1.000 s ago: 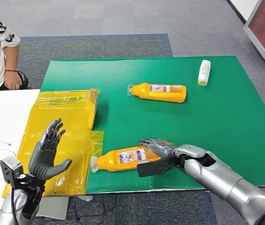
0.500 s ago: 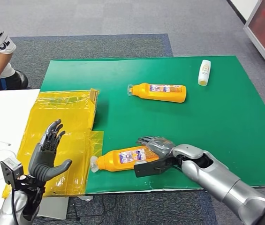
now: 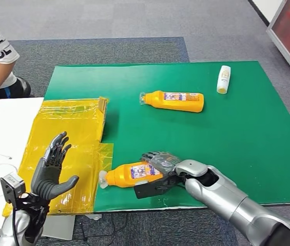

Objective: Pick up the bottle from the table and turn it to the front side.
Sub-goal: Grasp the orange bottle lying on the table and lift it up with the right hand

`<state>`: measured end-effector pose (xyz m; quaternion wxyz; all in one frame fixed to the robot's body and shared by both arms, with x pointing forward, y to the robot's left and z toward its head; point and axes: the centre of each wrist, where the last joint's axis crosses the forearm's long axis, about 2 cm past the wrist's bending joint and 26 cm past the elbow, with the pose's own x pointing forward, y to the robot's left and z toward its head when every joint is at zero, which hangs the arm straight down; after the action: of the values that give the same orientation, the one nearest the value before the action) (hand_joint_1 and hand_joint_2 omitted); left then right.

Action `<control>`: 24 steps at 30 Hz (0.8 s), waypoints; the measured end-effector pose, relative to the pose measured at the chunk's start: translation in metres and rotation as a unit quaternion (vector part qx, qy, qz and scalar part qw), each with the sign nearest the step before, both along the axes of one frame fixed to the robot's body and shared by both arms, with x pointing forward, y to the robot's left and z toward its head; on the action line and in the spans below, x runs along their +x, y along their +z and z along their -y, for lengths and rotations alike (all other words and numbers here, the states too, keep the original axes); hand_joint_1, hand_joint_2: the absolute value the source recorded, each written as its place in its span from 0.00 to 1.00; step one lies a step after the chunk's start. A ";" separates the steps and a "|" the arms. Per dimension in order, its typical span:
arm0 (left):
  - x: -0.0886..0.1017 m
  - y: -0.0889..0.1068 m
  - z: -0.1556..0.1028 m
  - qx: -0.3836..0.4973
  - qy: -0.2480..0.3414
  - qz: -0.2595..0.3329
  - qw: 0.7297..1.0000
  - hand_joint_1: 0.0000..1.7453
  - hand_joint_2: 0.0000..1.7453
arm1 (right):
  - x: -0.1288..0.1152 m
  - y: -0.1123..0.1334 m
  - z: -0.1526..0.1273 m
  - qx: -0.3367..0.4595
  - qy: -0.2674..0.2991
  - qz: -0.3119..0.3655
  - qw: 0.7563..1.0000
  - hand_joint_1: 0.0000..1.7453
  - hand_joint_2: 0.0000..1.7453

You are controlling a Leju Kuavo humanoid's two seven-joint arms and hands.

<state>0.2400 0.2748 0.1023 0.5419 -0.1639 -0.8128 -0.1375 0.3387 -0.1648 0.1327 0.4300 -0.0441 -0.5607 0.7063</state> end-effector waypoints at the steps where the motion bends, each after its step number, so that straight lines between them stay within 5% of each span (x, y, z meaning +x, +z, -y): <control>1: 0.000 0.000 0.000 0.000 0.000 -0.001 1.000 0.00 1.00 | 0.000 -0.001 -0.002 -0.003 0.000 -0.001 1.000 0.00 1.00; 24: -0.015 -0.001 -0.009 0.001 0.023 -0.003 1.000 0.00 1.00 | 0.003 -0.001 -0.010 -0.046 -0.035 0.030 0.998 0.00 1.00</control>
<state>0.2254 0.2842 0.1010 0.5476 -0.1448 -0.8145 -0.1254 0.3420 -0.1551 0.1315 0.4347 -0.1050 -0.5383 0.7144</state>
